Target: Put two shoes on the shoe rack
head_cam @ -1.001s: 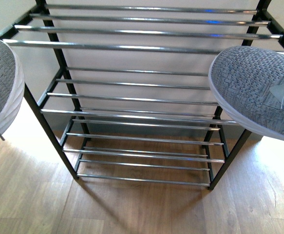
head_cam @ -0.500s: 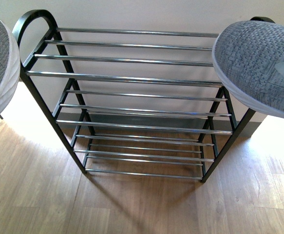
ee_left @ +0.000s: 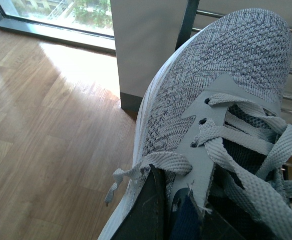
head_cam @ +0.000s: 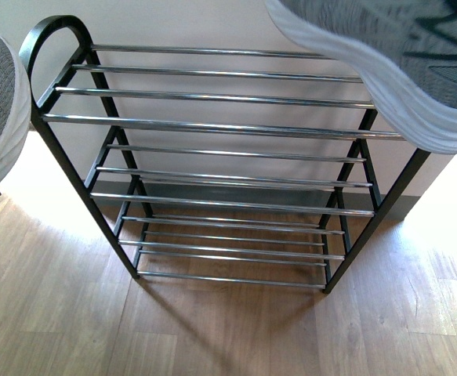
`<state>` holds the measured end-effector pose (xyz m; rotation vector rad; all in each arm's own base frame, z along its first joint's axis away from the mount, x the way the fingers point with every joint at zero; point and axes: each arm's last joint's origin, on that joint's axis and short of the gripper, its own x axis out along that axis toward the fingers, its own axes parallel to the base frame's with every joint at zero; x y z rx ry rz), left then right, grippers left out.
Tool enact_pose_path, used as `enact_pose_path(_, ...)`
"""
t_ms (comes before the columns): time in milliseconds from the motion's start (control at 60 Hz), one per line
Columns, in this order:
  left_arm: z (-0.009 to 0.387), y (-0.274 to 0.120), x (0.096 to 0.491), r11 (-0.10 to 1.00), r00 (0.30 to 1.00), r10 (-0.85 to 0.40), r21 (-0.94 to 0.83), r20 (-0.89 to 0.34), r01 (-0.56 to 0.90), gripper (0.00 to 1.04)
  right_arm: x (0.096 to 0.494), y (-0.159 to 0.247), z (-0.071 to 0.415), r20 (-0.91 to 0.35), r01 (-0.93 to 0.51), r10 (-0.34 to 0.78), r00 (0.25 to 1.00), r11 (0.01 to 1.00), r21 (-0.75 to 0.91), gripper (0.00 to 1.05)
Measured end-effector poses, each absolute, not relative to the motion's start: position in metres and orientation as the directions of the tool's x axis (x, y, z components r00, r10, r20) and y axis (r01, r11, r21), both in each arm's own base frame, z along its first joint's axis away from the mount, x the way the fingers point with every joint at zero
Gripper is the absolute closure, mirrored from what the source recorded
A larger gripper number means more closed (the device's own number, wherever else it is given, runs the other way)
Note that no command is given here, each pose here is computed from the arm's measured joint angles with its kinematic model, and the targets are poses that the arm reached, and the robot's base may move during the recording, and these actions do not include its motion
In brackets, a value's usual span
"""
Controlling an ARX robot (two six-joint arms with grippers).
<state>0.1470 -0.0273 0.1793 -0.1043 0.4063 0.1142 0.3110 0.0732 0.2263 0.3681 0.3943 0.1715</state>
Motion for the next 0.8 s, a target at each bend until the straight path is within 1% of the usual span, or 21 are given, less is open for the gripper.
enact_pose_path(67, 0.179, -0.027, 0.147, 0.988, 0.912, 0.090, -0.078, -0.399, -0.132, 1.03, 0.337, 0.082, 0.219, -0.398, -0.004, 0.173, 0.901, 0.920, 0.391, 1.03)
enact_pose_path(133, 0.179, -0.027, 0.147, 0.988, 0.912, 0.090, -0.078, -0.399, -0.132, 1.03, 0.358, 0.090, 0.215, -0.418, 0.050, 0.139, 0.898, 0.910, 0.411, 1.03)
enact_pose_path(234, 0.179, -0.027, 0.147, 0.988, 0.912, 0.090, -0.078, -0.399, -0.132, 1.03, 0.376, 0.093, 0.207, -0.440, 0.133, 0.089, 0.893, 0.884, 0.449, 1.03)
enact_pose_path(284, 0.179, -0.027, 0.147, 0.988, 0.912, 0.090, -0.078, -0.399, -0.132, 1.03, 0.378, 0.092, 0.201, -0.465, 0.176, 0.068, 0.883, 0.868, 0.463, 1.03)
enact_pose_path(384, 0.179, -0.027, 0.147, 0.988, 0.912, 0.091, -0.078, -0.399, -0.132, 1.03, 0.383, 0.079, 0.190, -0.499, 0.304, -0.013, 0.867, 0.806, 0.508, 1.03)
enact_pose_path(484, 0.179, -0.027, 0.147, 0.988, 0.912, 0.090, -0.078, -0.399, -0.132, 1.03, 0.385, 0.070, 0.185, -0.504, 0.366, -0.068, 0.861, 0.770, 0.523, 1.03)
enact_pose_path(567, 0.179, -0.027, 0.147, 0.988, 0.912, 0.090, -0.078, -0.399, -0.132, 1.03, 0.383, 0.065, 0.176, -0.535, 0.428, -0.112, 0.837, 0.742, 0.515, 1.03)
enact_pose_path(801, 0.179, -0.027, 0.147, 0.988, 0.912, 0.090, -0.078, -0.399, -0.132, 1.03, 0.378, 0.066, 0.172, -0.543, 0.462, -0.131, 0.829, 0.707, 0.535, 1.03)
